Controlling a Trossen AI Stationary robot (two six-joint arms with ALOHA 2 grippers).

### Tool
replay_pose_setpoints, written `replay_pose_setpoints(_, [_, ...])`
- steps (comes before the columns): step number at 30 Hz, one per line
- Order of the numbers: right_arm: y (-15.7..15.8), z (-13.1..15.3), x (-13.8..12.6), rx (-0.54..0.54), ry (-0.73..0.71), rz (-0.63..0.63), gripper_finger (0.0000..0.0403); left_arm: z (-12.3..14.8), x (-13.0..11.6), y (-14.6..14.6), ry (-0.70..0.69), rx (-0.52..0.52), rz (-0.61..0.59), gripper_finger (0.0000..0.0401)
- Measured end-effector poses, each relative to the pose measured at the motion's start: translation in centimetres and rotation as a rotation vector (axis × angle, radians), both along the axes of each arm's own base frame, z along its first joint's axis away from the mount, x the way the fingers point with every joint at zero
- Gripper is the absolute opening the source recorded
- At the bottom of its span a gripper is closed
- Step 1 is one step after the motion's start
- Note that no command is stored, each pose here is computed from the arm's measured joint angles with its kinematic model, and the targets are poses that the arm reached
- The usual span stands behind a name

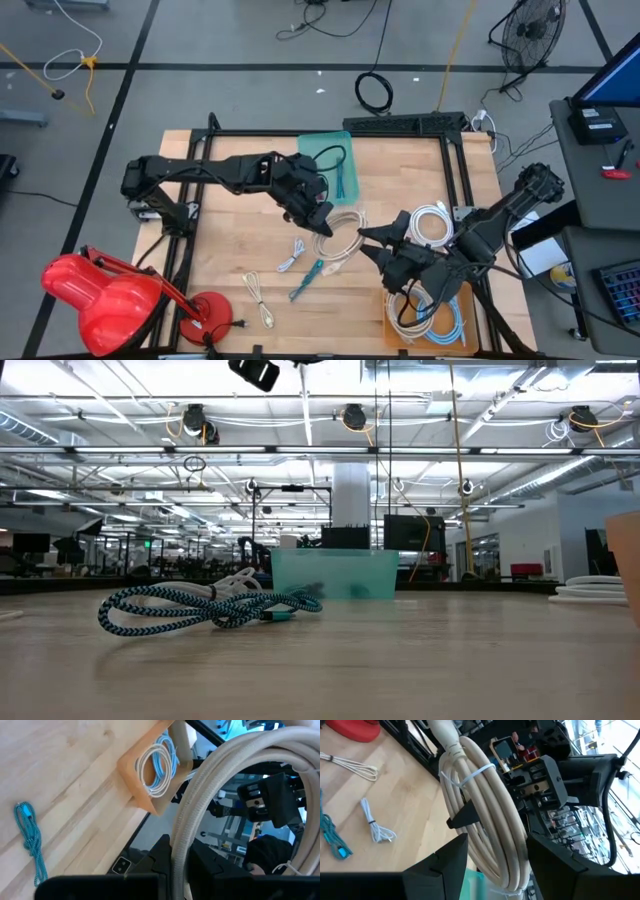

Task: Pick & Place USB Port
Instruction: Put the right brown charger cable into the orange bin

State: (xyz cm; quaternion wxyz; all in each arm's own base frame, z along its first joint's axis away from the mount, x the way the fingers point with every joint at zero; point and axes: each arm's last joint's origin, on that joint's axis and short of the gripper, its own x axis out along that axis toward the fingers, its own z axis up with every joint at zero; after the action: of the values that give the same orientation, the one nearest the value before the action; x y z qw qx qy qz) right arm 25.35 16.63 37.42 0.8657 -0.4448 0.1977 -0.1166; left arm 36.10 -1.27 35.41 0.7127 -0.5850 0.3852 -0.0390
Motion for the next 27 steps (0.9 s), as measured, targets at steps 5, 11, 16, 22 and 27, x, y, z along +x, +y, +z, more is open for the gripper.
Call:
replay_pose_setpoints(5, [0.0, 0.0, 0.0, -0.008, 0.004, 0.005, 0.0192, 0.0, 0.0, -0.5, 0.009, -0.011, -0.003, 0.0033])
replay_pose_setpoints(11, [-0.1, -0.2, 0.1, -0.05, 0.025, 0.002, 0.0192, 0.2, 0.0, -1.8, -0.002, -0.036, -0.049, 0.0033])
replay_pose_setpoints(16, [-0.4, -0.2, 0.3, -0.022, 0.014, -0.011, 0.0192, -0.5, 0.6, -3.1, 0.019, -0.051, -0.072, 0.0033])
replay_pose_setpoints(22, [-0.3, -0.2, 0.4, 0.003, 0.021, 0.026, 0.0192, -1.2, 1.1, -3.1, 0.032, -0.047, -0.073, 0.0033])
replay_pose_setpoints(27, [-0.4, -0.1, 0.4, -0.002, 0.021, 0.027, 0.0192, -1.4, 1.2, -2.2, 0.039, -0.041, -0.054, 0.0033])
